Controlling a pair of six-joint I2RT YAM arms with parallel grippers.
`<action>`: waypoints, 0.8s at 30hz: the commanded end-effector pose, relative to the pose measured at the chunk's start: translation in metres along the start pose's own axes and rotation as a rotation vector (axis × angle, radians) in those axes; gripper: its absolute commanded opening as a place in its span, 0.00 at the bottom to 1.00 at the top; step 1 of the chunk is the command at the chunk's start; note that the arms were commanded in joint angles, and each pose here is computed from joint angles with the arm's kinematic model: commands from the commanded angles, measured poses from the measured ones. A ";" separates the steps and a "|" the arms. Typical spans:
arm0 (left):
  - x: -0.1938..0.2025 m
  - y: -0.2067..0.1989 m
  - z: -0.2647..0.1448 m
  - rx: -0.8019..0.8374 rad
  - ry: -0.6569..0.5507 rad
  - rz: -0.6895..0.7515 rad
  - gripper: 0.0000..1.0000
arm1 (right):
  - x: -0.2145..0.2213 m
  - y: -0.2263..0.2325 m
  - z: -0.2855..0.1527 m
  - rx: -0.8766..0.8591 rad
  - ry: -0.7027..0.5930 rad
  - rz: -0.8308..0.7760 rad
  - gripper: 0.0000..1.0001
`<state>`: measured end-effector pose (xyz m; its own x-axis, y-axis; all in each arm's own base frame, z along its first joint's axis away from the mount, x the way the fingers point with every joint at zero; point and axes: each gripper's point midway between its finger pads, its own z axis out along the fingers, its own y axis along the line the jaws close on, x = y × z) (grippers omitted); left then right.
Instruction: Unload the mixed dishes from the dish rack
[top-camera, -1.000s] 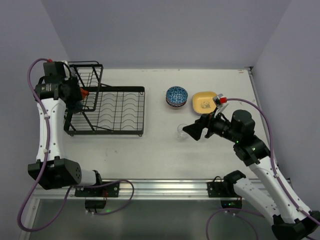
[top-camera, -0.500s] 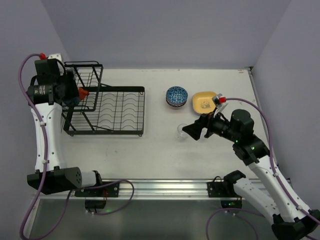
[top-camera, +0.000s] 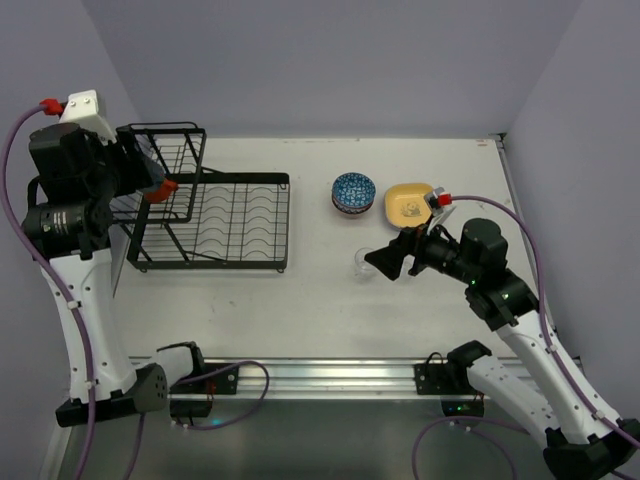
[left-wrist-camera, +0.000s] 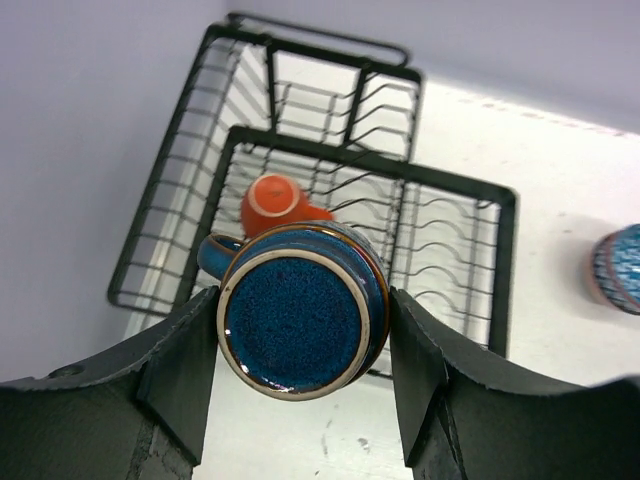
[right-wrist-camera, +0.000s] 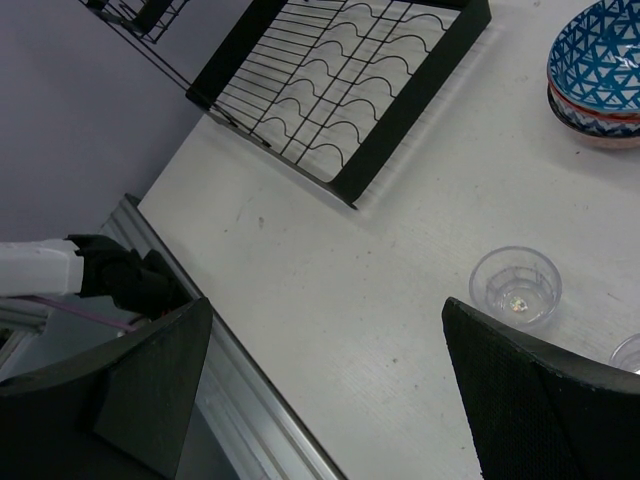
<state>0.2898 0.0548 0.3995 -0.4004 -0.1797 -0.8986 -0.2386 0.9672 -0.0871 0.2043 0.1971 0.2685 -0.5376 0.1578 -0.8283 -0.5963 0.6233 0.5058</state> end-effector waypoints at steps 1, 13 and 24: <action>-0.045 -0.044 -0.037 0.241 -0.202 -0.017 0.00 | -0.012 0.001 0.002 -0.004 -0.044 -0.042 0.99; -0.015 -0.121 -0.088 0.755 -0.244 -0.158 0.00 | -0.022 0.063 -0.009 -0.331 -0.053 -0.040 0.99; 0.025 -0.149 -0.126 1.090 -0.279 -0.387 0.00 | -0.035 0.124 0.005 -0.701 -0.131 0.060 0.93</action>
<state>0.2370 -0.0943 0.3962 -0.2990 -0.5185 -0.8011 0.4392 0.6705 -0.5979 0.1719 0.2609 0.3174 -0.5899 0.2255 -0.7753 -0.7656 0.1490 0.6259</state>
